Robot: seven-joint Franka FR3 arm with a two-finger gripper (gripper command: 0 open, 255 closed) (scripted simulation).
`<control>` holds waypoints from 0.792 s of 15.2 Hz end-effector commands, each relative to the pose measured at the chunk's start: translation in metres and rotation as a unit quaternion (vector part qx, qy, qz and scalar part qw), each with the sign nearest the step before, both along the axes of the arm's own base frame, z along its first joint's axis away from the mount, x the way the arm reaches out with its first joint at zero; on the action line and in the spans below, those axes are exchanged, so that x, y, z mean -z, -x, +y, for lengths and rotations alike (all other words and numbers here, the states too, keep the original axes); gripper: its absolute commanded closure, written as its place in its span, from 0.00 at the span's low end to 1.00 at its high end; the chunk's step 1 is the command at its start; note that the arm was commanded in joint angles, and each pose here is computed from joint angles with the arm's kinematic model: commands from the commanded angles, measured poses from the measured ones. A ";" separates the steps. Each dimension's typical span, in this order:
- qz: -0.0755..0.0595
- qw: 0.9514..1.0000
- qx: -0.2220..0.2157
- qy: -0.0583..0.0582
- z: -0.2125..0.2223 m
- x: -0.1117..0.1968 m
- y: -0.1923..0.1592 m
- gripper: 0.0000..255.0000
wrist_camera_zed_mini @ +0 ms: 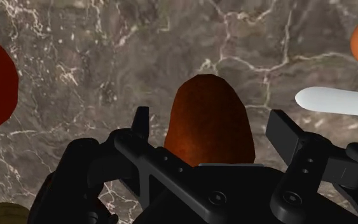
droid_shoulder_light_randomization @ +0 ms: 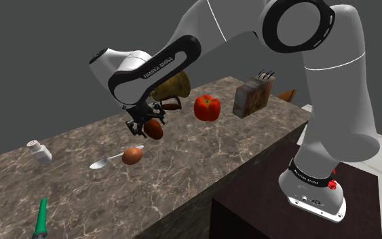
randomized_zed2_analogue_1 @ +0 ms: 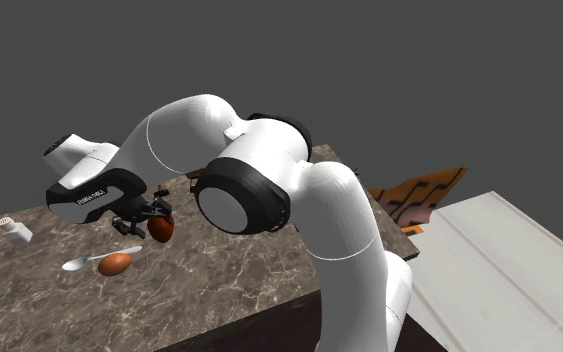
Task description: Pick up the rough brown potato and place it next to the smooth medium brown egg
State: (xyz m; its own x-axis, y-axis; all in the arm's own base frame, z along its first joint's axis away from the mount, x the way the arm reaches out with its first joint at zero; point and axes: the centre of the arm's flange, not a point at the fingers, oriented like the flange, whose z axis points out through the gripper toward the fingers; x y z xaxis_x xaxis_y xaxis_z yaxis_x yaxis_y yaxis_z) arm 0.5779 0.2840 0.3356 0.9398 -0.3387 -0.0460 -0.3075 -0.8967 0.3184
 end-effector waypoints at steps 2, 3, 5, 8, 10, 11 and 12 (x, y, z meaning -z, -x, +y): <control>0.000 1.000 0.000 0.000 0.006 -0.012 -0.003 0.00; 0.000 1.000 0.000 0.000 0.009 -0.024 -0.004 0.00; 0.000 1.000 0.000 0.000 0.016 -0.046 -0.008 0.00; 0.000 1.000 0.000 0.000 0.016 -0.046 -0.008 0.00; 0.000 1.000 0.000 0.000 0.016 -0.046 -0.008 0.00; 0.000 1.000 0.000 0.000 0.016 -0.046 -0.008 0.00; 0.000 1.000 0.000 0.000 0.016 -0.046 -0.008 0.00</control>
